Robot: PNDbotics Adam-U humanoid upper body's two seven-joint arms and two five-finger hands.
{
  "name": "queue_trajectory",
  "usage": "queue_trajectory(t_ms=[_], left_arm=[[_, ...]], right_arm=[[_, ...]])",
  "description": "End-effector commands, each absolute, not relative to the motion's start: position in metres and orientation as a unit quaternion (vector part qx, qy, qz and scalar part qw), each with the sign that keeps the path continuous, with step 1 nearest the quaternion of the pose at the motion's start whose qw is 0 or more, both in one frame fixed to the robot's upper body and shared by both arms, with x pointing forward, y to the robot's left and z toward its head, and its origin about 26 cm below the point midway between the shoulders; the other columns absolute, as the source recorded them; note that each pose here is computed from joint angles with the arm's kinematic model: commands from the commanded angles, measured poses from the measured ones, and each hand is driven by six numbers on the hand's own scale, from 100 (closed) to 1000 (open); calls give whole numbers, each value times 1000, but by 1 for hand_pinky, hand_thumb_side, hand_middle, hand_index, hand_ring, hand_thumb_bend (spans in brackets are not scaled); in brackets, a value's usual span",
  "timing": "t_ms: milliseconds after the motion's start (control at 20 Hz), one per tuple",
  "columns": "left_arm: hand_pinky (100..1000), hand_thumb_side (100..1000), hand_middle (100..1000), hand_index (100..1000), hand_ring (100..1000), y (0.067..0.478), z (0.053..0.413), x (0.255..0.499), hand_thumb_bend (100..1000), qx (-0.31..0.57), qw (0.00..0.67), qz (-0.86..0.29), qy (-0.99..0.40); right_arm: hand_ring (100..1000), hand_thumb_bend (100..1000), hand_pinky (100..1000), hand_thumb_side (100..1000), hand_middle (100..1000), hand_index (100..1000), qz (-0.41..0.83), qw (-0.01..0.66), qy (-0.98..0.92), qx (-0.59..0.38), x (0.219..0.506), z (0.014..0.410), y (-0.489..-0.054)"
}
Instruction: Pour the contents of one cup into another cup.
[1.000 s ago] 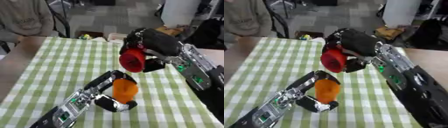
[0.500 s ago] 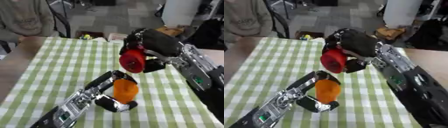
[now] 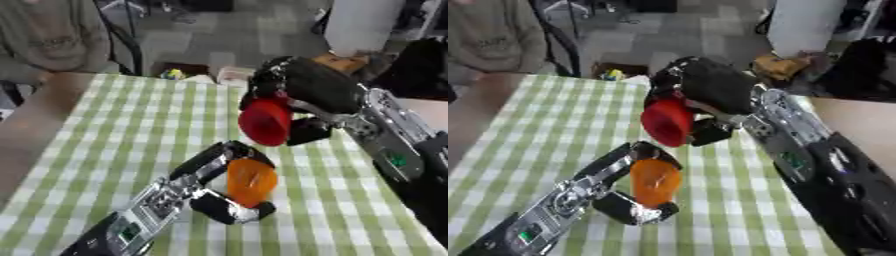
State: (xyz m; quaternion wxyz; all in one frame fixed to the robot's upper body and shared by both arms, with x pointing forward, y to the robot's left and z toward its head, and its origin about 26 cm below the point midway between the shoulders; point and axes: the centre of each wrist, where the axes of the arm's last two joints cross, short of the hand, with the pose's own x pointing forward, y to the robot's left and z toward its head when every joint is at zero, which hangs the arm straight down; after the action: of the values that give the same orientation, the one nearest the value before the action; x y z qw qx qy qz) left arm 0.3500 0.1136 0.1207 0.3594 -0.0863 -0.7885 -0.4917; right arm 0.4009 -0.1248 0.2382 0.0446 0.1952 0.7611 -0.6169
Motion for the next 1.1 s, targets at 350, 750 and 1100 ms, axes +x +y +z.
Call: queue_trajectory(t_ms=[350,750,1100], left_arm=[[390,268,137,647,244,118,132,352,100,-81,346,-491,-795],[390,268,138,647,245,118,132,352,100,-81,346,-491,-795],[391,270,138,648,246,118,131,352,100,-82,346,-492,-795]], right_arm=[[540,100,601,100,321,467,-614,64,758,211,399,253,-129],[542,100,604,100,327,469,-616,71,755,213,398,254,-128],[490,100,606,100,331,471,-619,82,750,218,397,255,-127]])
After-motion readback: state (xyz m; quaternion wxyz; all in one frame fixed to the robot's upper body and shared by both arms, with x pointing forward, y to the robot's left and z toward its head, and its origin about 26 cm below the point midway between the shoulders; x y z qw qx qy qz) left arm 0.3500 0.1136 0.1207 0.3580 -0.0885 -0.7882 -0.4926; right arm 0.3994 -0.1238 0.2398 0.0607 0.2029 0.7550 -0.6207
